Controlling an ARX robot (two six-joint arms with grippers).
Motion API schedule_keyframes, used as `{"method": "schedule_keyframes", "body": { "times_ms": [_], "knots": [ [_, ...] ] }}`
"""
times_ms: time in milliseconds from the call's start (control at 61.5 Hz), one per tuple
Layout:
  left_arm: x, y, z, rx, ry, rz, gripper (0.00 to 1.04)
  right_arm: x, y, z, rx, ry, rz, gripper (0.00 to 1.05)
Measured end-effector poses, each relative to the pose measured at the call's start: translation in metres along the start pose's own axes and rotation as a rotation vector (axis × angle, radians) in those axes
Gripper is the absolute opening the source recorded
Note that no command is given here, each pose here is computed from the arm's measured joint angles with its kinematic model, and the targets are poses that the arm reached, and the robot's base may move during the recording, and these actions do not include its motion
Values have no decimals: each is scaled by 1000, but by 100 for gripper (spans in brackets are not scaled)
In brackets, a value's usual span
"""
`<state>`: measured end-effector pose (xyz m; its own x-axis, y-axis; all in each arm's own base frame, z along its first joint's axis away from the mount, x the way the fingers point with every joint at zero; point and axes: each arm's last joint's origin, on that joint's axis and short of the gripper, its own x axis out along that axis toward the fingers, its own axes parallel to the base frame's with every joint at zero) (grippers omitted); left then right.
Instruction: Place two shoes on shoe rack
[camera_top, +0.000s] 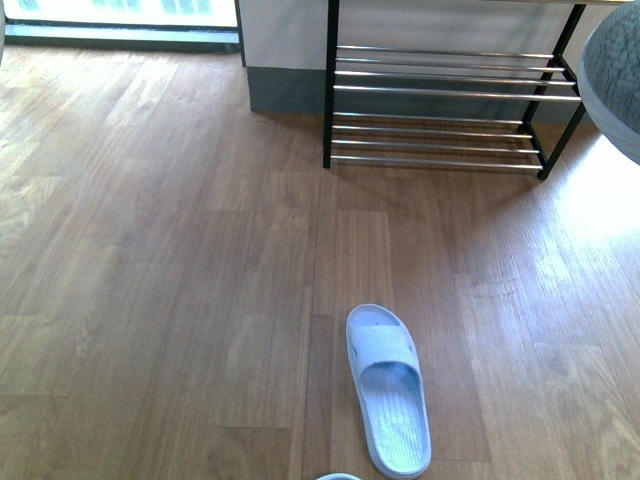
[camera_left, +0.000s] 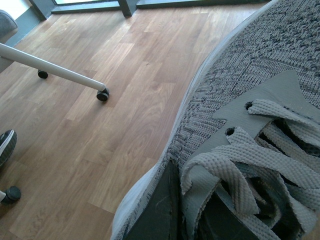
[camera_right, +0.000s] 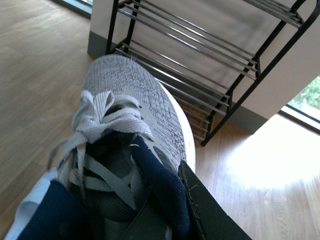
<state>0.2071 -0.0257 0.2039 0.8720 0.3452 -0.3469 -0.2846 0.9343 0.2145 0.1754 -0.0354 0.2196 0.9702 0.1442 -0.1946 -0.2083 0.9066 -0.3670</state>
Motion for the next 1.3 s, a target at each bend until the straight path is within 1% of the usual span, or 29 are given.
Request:
{"method": "schedule_keyframes", "body": {
  "times_ms": [732,944,1302],
  "knots": [
    [0,-1,0,1,0,-9,1,0,0,0,0,1,0,1],
    [-1,-2,0,3,-1,-23,1,0,-1,-1,2,14,-22,1],
    [-1,-1,0,2,-1,-14,1,0,-1,-1,2,5,-7,1]
  ]
}}
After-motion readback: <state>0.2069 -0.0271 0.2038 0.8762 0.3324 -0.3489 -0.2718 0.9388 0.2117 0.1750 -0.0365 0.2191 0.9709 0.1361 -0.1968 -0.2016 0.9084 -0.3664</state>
